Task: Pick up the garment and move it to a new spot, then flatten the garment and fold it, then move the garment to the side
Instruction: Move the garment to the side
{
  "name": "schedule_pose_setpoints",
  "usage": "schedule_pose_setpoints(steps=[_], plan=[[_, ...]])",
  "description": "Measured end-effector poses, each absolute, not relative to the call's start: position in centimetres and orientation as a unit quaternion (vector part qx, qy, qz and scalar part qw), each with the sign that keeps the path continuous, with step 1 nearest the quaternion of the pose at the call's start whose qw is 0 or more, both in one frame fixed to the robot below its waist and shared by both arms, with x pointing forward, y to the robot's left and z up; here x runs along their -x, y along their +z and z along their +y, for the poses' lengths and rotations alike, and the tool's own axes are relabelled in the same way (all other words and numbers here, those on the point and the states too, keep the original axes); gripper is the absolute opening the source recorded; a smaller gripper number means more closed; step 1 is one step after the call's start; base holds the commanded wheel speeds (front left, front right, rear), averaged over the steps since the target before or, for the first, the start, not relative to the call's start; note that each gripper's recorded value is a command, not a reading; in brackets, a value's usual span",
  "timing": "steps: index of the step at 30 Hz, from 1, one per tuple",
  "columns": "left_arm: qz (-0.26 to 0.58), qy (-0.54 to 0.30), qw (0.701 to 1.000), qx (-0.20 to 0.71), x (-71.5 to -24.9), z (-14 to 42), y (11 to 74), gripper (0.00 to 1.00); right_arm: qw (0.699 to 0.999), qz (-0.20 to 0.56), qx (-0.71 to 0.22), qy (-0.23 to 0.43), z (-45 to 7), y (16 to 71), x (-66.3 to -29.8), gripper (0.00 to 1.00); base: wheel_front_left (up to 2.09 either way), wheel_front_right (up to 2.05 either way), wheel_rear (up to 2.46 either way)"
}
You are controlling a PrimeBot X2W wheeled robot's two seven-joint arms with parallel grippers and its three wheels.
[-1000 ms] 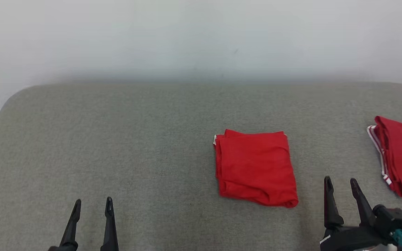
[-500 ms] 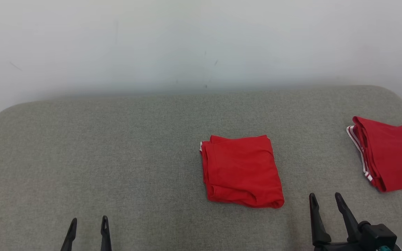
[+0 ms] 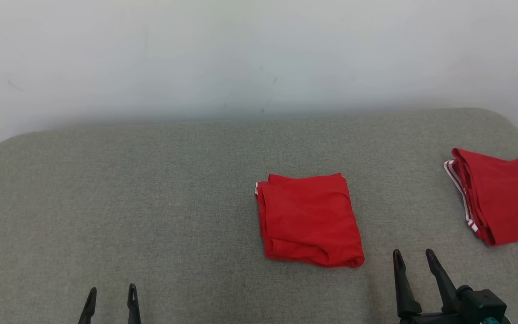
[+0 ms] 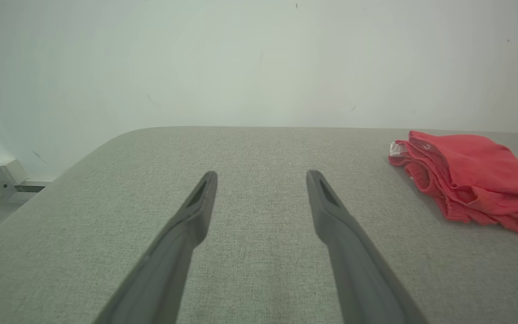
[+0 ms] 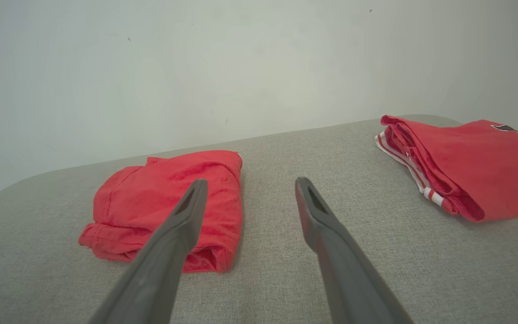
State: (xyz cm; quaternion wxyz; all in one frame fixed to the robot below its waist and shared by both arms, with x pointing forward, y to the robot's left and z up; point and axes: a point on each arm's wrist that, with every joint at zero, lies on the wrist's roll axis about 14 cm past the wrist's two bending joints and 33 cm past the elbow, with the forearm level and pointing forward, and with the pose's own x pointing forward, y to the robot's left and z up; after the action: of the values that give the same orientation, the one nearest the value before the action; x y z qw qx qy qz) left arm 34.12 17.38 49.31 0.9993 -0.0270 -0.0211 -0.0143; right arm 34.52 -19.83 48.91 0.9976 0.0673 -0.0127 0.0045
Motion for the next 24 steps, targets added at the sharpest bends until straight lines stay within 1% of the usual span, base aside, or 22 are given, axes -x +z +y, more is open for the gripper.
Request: schedule_pose_setpoints(steps=[13,16,19,20,24], plan=[[-0.016,-0.006,0.999,0.029,-34.0,17.7,49.0,1.00,0.997,-0.013,-0.072,0.007,-19.5,49.1,-35.2,1.00,0.00,0.00,0.00],[-0.014,-0.005,0.999,0.029,-34.0,17.8,48.9,1.00,0.997,-0.001,-0.074,0.006,-19.7,49.4,-35.8,1.00,0.00,0.00,0.00],[-0.014,-0.005,0.999,0.030,-34.0,17.8,48.9,1.00,0.996,0.034,-0.088,0.003,-19.9,49.3,-36.6,1.00,0.00,0.00,0.00],[-0.014,-0.005,0.999,0.030,-34.0,17.8,48.9,1.00,0.996,0.034,-0.088,0.003,-19.9,49.3,-36.6,1.00,0.00,0.00,0.00],[-0.012,-0.005,0.999,0.032,-34.1,17.7,48.7,1.00,0.989,0.113,-0.097,0.018,-19.3,49.0,-38.0,1.00,0.00,0.00,0.00]])
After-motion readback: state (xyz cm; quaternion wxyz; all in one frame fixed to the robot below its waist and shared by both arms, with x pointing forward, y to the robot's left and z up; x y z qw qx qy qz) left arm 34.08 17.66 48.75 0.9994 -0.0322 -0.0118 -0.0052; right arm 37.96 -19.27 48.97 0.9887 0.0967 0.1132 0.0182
